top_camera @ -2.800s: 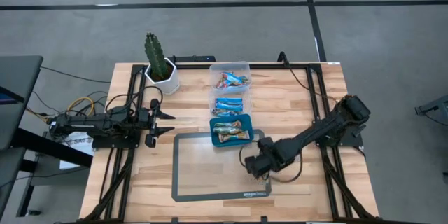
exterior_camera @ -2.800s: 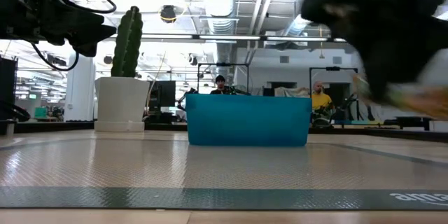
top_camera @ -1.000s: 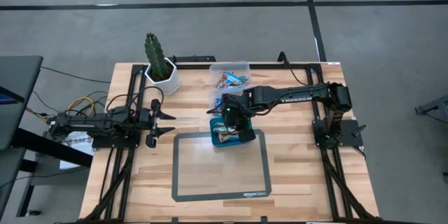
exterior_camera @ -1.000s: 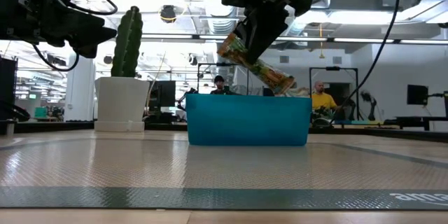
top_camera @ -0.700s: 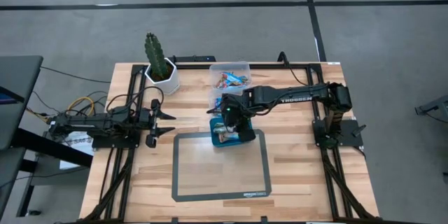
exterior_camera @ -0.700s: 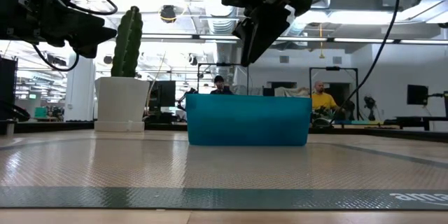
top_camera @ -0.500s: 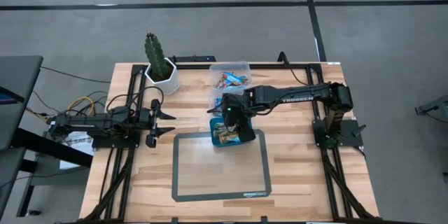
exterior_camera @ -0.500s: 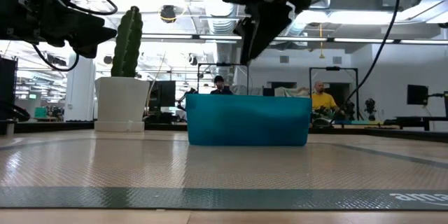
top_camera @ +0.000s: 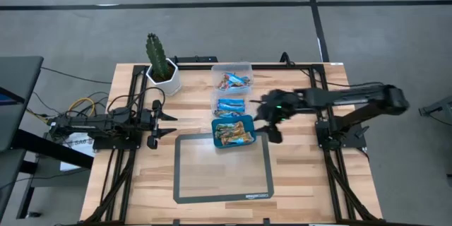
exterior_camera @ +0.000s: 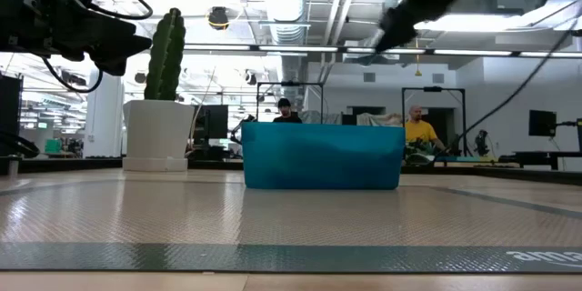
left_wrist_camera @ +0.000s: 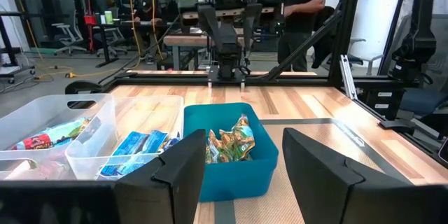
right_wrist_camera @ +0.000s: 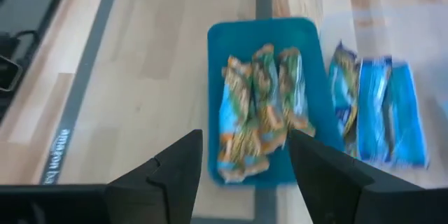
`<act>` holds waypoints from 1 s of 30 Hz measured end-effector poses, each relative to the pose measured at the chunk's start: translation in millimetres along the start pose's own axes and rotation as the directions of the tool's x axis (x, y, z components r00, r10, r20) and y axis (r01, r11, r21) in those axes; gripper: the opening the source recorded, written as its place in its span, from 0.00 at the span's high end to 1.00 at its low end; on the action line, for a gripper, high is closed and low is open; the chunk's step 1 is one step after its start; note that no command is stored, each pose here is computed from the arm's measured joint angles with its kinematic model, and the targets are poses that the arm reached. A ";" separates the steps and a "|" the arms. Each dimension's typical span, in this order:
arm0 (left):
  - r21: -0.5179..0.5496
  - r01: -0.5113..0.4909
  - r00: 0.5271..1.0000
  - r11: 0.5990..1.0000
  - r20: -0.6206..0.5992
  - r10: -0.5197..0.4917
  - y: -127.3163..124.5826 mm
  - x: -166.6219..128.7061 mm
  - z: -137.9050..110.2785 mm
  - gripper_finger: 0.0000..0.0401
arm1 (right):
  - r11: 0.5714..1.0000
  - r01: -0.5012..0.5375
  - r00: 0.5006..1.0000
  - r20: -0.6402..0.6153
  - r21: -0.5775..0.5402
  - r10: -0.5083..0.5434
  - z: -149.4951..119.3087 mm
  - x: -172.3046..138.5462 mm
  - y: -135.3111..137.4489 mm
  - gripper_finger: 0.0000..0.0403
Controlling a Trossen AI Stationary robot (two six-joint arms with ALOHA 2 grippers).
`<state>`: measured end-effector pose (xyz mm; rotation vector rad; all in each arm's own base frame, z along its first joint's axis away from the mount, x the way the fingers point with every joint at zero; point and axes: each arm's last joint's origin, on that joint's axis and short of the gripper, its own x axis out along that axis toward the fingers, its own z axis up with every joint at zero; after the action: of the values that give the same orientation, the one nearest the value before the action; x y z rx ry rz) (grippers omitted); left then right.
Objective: Pick and place Granola Bars by type
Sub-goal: Return to Home Position
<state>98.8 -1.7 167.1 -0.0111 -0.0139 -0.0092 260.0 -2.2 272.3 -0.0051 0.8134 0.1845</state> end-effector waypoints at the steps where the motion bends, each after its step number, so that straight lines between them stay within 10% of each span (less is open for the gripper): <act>1: 0.000 0.000 1.000 1.000 0.000 0.000 0.0 0.0 -0.1 0.54 | 1.000 0.001 1.000 0.013 0.017 -0.001 -10.9 -5.2 2.0 0.50; 6: 0.000 0.000 1.000 1.000 0.000 0.000 0.0 0.0 0.0 0.54 | 0.978 -0.012 0.997 0.074 0.210 -0.004 -66.3 -23.7 10.9 0.50; 13: 0.000 0.000 1.000 1.000 0.000 0.000 0.0 0.0 -0.1 0.54 | 0.842 -0.110 0.976 0.218 0.529 -0.009 -123.7 -31.9 19.3 0.50; 30: 0.000 0.000 1.000 1.000 0.000 0.000 0.0 0.0 0.0 0.54 | 0.969 -0.168 0.886 0.460 0.182 0.067 -182.1 -19.6 32.2 0.49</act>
<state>98.8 -1.7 167.1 -0.0111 -0.0139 -0.0092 110.0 12.6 163.4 0.2871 0.3628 0.2010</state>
